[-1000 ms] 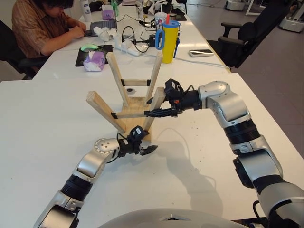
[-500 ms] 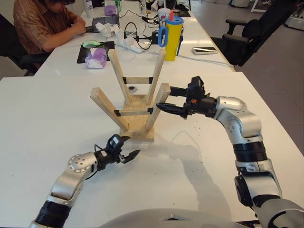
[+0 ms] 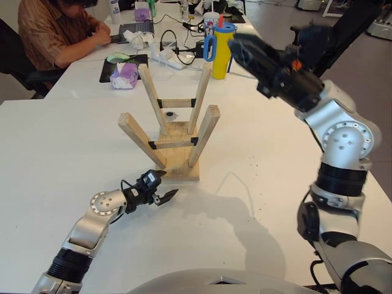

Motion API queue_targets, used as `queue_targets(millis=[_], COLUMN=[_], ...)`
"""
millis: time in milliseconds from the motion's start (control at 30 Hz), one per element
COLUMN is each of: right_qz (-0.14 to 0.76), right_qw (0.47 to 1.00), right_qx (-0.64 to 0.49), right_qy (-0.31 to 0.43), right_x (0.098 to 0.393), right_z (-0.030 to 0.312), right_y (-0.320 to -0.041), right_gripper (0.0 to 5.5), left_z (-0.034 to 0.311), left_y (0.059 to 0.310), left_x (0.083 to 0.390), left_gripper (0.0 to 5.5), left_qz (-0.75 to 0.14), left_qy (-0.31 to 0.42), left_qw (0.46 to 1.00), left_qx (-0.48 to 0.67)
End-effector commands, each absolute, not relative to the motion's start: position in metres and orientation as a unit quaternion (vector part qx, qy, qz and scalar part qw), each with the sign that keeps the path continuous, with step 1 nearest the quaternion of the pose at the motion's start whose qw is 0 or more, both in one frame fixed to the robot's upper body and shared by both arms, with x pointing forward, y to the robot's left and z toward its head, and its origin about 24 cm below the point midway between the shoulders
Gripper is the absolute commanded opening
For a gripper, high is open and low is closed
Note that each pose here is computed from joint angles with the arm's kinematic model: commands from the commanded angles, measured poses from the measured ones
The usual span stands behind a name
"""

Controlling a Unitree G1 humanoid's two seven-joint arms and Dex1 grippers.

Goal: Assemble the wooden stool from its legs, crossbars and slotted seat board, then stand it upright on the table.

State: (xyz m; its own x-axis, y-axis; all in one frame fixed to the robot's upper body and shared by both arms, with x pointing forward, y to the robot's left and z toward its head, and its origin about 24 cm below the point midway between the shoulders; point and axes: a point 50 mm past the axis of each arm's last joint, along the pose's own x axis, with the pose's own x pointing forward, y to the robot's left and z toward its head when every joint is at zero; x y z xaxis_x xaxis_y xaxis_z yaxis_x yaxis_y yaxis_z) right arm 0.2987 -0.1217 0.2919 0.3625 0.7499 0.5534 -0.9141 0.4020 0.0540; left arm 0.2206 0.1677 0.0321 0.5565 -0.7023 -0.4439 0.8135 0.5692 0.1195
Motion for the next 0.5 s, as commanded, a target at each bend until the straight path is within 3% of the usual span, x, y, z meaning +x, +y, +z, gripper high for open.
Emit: queue_targets(millis=[33, 133, 200, 267, 367, 500], right_qz=[0.474, 0.414, 0.333, 0.312, 0.35, 0.391], right_qw=[0.833, 0.9, 0.932, 0.929, 0.929, 0.889], right_qx=[0.184, 0.137, 0.081, 0.063, 0.117, 0.181], right_qy=[-0.218, -0.029, 0.119, 0.187, 0.036, -0.157], right_x=[0.304, 0.308, 0.299, 0.283, 0.301, 0.308], right_z=[0.286, 0.182, 0.1, 0.063, 0.135, 0.239], right_y=[-0.08, -0.058, -0.072, -0.081, -0.071, -0.08], right_gripper=[1.25, 1.25, 1.25, 1.25, 1.25, 1.25], left_z=[-0.005, -0.005, -0.006, -0.009, -0.013, -0.018], left_y=[0.168, 0.165, 0.165, 0.166, 0.166, 0.163], left_x=[0.202, 0.204, 0.205, 0.204, 0.202, 0.204], left_gripper=[3.82, 3.82, 3.82, 3.82, 3.82, 3.82], left_qz=[-0.437, -0.44, -0.441, -0.44, -0.436, -0.429], left_qy=[0.289, 0.289, 0.293, 0.299, 0.307, 0.312], left_qw=[0.842, 0.84, 0.838, 0.836, 0.835, 0.837], left_qx=[0.132, 0.132, 0.134, 0.137, 0.135, 0.134])
